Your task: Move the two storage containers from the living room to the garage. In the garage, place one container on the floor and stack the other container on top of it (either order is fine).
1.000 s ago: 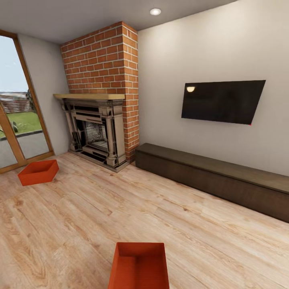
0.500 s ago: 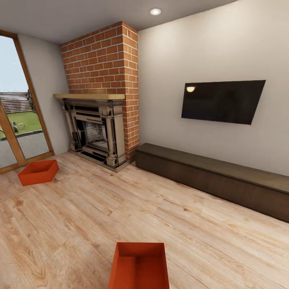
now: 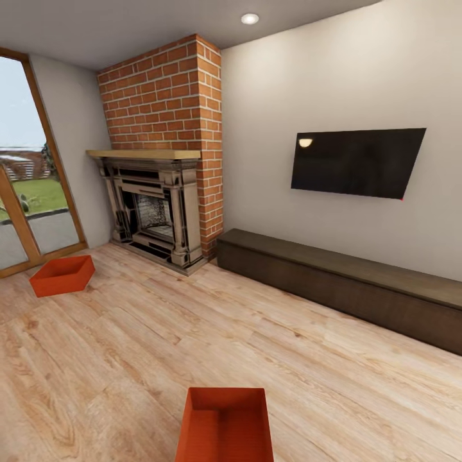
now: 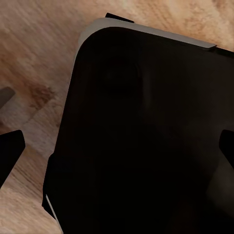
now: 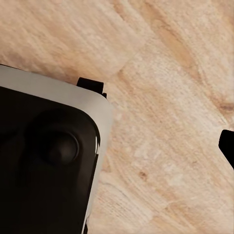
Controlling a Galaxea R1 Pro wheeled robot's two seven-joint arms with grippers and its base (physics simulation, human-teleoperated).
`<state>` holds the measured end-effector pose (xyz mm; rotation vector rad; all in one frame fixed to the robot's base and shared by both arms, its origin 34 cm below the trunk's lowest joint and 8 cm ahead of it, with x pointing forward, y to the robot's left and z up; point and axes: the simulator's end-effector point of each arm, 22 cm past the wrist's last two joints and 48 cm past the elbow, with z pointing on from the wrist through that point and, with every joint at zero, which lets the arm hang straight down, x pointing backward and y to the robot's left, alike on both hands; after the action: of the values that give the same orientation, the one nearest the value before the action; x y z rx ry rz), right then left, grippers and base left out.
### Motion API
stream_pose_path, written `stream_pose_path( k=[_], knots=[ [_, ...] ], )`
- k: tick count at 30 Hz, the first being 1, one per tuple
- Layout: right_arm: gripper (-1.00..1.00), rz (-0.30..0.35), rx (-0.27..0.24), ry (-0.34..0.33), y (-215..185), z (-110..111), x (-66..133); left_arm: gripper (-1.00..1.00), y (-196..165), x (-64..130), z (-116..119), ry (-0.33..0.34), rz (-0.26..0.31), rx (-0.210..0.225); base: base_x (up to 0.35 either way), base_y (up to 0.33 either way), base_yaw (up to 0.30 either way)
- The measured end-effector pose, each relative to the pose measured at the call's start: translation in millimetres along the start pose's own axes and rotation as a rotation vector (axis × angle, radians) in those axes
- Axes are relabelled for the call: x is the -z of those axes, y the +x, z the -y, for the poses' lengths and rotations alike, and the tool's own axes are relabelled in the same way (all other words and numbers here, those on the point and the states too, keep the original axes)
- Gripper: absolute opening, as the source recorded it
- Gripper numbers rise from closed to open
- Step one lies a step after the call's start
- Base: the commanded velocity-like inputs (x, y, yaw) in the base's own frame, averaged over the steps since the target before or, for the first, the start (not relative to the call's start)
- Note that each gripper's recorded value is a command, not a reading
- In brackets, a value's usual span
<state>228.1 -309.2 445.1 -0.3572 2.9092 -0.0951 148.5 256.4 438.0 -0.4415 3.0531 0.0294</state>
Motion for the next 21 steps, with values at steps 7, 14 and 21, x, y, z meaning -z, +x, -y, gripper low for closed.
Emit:
stream_pose_path(
  k=[7, 14, 21],
  knots=[
    [1.0, 0.001, 0.0, 0.0, -0.3, 0.0, 0.0, 1.0, 0.0, 0.0, 0.3, 0.001, 0.0, 0.0, 0.02, 0.056, 0.0],
    [1.0, 0.001, 0.0, 0.0, -0.2, 0.0, 0.0, 1.0, 0.0, 0.0, 0.2, 0.001, 0.0, 0.0, 0.043, 0.089, 0.0],
    [1.0, 0.002, -0.003, 0.0, -0.7, 0.0, 0.0, 1.0, 0.0, 0.0, 0.1, 0.0, 0.0, 0.0, 0.003, 0.006, -0.001]
  ],
)
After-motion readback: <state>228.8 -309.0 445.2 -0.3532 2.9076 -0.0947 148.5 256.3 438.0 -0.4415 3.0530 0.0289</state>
